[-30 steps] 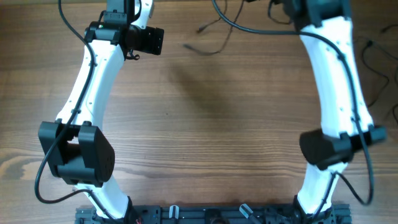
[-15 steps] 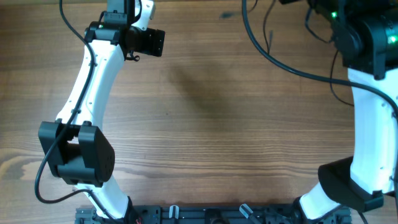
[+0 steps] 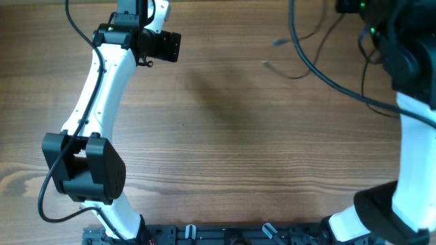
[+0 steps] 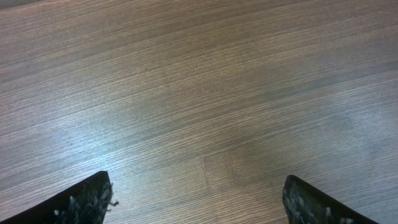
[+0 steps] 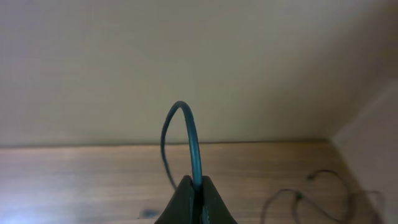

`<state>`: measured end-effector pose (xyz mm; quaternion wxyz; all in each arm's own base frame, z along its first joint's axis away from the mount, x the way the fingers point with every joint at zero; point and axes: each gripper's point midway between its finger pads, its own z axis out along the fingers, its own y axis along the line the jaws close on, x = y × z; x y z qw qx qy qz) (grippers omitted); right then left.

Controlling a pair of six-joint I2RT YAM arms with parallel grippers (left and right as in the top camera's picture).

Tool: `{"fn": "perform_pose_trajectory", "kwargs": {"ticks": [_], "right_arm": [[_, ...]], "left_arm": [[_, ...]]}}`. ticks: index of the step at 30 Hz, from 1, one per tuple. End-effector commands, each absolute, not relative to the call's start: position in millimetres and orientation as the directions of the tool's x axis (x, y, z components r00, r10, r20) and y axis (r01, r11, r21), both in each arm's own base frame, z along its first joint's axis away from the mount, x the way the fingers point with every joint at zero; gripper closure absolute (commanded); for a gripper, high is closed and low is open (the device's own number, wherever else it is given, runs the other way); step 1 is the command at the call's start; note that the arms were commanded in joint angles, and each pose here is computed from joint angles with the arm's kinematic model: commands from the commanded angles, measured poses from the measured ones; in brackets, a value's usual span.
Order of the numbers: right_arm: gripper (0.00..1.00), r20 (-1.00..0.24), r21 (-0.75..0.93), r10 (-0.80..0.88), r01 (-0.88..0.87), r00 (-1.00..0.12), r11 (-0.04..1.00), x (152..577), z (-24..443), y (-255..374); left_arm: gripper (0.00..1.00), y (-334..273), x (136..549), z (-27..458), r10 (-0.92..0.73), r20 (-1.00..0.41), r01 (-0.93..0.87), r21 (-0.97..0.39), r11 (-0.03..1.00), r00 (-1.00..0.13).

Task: Untangle cables
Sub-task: 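Lift the cable and pull it back and right with the right gripper, then carry the black cable to the right edge with the right gripper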

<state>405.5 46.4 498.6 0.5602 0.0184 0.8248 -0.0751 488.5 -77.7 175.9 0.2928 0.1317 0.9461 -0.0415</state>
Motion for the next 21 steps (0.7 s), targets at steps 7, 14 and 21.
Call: {"fn": "perform_pose_trajectory", "kwargs": {"ticks": [7,14,21], "right_arm": [[0.96,-0.969,-0.114,-0.009,0.417,-0.245,0.902,339.4,549.8,-19.9],[0.96,-0.974,-0.112,-0.006,0.463,-0.224,0.879,322.4,558.1,-31.5],[0.96,-0.976,-0.110,-0.002,0.488,-0.217,0.866,310.7,561.4,-38.4]], "left_arm": [[0.10,-80.7,488.2,168.5,0.240,-0.553,0.295,-0.012,0.955,-0.798],[0.09,-80.9,486.1,168.1,0.241,-0.547,0.297,-0.015,0.955,-0.802],[0.09,-80.8,486.4,174.3,0.239,-0.561,0.297,-0.012,0.955,-0.793]]}}
